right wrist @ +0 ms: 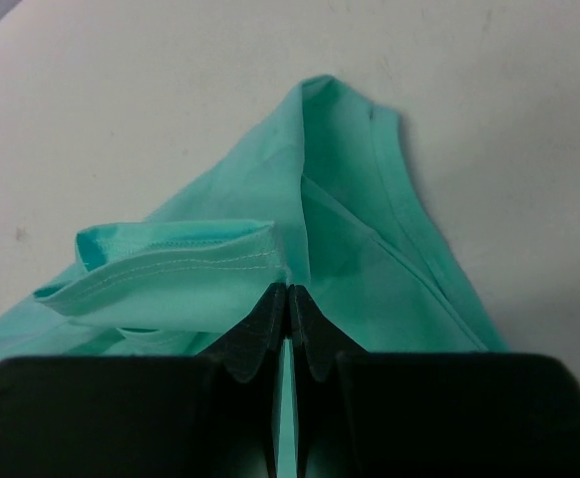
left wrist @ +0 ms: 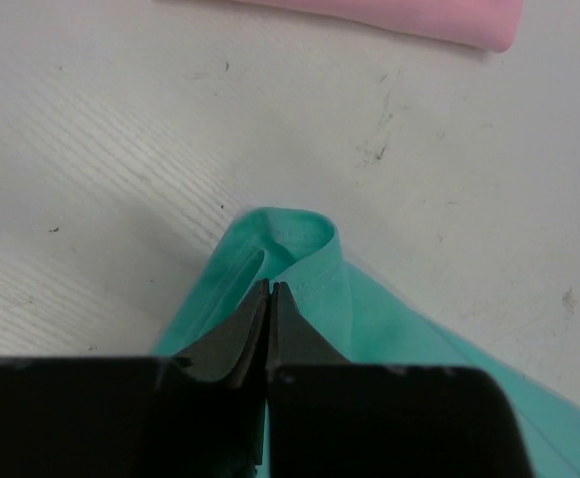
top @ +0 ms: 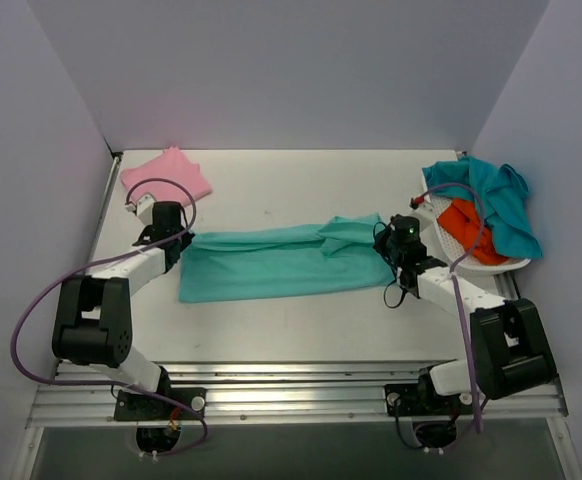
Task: Fold and stack the t-shirts
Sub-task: Fold the other side of the tshirt into a rectangle
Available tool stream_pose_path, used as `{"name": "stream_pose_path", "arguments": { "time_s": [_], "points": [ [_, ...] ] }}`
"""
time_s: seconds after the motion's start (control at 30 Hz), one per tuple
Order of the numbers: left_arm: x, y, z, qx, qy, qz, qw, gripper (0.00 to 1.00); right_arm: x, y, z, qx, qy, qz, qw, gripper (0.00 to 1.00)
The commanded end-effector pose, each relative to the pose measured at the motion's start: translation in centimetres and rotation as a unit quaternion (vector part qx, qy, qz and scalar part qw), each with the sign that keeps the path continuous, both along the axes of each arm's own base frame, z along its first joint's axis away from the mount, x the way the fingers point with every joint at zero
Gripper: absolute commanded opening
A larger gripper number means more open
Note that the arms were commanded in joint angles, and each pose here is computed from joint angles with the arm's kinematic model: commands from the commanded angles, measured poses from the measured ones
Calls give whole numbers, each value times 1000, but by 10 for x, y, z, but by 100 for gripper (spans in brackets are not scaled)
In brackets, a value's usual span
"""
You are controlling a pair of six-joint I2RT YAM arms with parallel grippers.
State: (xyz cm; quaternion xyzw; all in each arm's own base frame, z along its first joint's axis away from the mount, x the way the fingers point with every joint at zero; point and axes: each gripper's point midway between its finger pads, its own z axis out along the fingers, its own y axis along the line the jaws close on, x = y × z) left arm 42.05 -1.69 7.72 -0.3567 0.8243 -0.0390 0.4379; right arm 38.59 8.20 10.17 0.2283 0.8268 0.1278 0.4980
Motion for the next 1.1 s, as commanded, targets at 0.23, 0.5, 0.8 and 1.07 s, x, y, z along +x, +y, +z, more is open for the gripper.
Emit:
{"name": "stream_pose_path", "arguments": {
  "time_s": [0.23, 0.5, 0.8, 1.07],
  "points": [
    [-28, -8, 1, -3, -18, 30, 999, 7, -40, -17, -29, 20, -1, -61, 998, 0],
    [-58, -7, -14, 27, 48, 85, 995, 66, -62, -26, -53, 28, 24, -95, 995, 0],
    [-80, -1, -18, 24, 46, 129, 990, 75, -81, -32, -68, 46, 55, -146, 987, 47],
    [-84, 6, 60, 19, -59, 132, 989, 75, -74, -24, -23, 75, -4, -161, 984, 58]
  ]
}}
